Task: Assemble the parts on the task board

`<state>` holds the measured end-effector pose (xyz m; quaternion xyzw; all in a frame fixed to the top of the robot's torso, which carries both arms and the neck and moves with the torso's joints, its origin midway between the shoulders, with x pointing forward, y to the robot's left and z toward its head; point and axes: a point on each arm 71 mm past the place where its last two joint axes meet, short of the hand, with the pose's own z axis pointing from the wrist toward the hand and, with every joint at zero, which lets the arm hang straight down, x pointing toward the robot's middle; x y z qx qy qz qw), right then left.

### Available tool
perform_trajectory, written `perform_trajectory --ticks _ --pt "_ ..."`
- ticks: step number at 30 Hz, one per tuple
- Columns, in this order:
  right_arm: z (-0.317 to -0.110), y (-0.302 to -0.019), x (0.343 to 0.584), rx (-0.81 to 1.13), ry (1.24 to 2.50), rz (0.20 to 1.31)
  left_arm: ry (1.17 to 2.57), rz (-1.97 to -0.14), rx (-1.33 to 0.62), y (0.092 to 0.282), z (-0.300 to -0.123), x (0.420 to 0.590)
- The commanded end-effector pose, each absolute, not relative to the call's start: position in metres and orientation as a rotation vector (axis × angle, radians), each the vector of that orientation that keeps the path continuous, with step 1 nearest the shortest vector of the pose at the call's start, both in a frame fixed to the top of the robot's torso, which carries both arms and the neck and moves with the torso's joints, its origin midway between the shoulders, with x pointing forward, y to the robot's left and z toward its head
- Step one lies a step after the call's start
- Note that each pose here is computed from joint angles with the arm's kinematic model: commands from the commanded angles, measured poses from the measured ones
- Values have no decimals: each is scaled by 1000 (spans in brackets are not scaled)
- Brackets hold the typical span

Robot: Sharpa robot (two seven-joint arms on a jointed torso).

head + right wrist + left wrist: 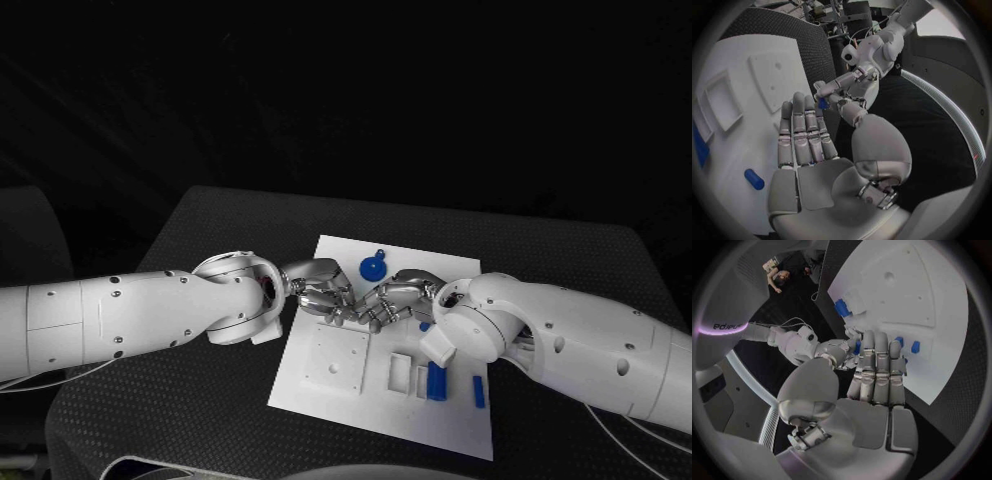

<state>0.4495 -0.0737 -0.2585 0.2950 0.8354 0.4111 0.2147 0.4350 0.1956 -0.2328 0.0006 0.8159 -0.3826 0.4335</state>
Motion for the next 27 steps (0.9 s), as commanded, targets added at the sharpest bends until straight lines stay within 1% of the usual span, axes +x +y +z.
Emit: perform_trajectory --ticks 1,16,27 --pt "-258 -72 449 807 2314 1151 2022 -962 11 193 -232 434" --pt "-257 -70 448 806 2314 1154 2026 -966 12 190 -232 434" --pt "-256 -71 449 822 2286 1163 2034 -964 2 191 -232 434"
